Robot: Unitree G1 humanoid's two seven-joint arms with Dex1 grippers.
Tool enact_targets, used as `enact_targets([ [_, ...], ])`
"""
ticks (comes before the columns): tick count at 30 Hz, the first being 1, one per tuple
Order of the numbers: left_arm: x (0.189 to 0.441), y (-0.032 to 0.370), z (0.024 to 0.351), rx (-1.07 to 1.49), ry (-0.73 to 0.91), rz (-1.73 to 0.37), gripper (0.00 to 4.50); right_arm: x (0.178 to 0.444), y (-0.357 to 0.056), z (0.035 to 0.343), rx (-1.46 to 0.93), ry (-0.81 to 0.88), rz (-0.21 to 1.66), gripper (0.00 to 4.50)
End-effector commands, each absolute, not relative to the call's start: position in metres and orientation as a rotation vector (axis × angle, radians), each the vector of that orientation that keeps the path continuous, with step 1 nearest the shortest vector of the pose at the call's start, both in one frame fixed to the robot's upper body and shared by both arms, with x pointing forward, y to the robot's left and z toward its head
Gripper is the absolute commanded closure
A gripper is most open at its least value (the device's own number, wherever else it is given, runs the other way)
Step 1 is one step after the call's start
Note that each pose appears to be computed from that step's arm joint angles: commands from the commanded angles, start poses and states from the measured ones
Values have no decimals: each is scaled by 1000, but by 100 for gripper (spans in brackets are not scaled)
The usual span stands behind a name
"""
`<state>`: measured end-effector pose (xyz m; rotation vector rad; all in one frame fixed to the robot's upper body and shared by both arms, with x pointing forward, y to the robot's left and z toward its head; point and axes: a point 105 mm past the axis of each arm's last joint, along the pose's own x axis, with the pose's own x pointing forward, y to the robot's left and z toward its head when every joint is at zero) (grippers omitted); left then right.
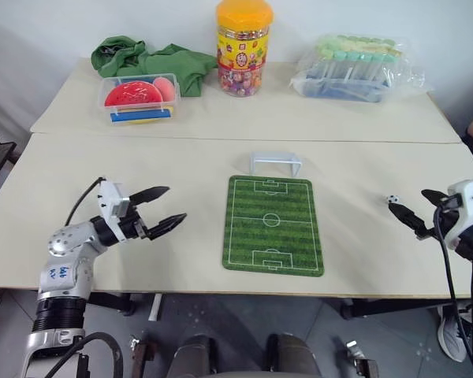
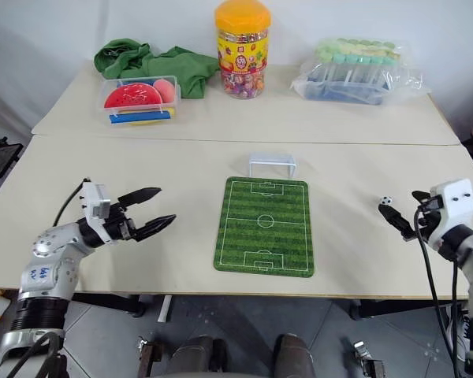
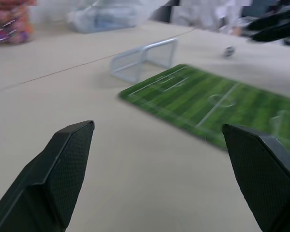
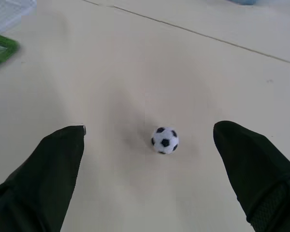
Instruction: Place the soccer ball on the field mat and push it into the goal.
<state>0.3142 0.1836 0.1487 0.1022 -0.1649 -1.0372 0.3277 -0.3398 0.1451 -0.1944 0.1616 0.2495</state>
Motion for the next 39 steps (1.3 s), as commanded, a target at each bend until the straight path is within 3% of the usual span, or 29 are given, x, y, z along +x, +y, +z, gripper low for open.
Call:
enact_targets([
  [1,306,176,164,121,-249,-1087,0,338,-349,146,-210,158,225,4],
  [5,291,169,171,66,-335,-1168,0,356,-351,136,-192,179,208,4],
  [12,271,176,162,44,-321,-1240,0,373,-341,115,-152,232,240,4],
  [15,268,182,155,79,-290,-1246,0,375,-339,114,-149,228,250,55],
  [21,267,194,153,78,-289,-1235,0,375,-336,121,-174,200,268,238],
  [24,268,201,149,75,-277,-1231,0,374,-328,137,-213,152,316,347],
  [25,268,204,148,74,-274,-1231,0,373,-323,143,-228,136,340,365],
  [29,269,213,141,82,-250,-1236,0,364,-277,173,-303,66,519,365],
  [31,269,220,135,96,-230,-1243,0,350,-235,180,-353,62,686,365],
  [35,268,226,127,117,-201,-1272,0,320,-167,180,-415,76,954,365],
  [39,267,226,122,139,-186,-1302,0,302,-129,170,-462,100,1120,365],
])
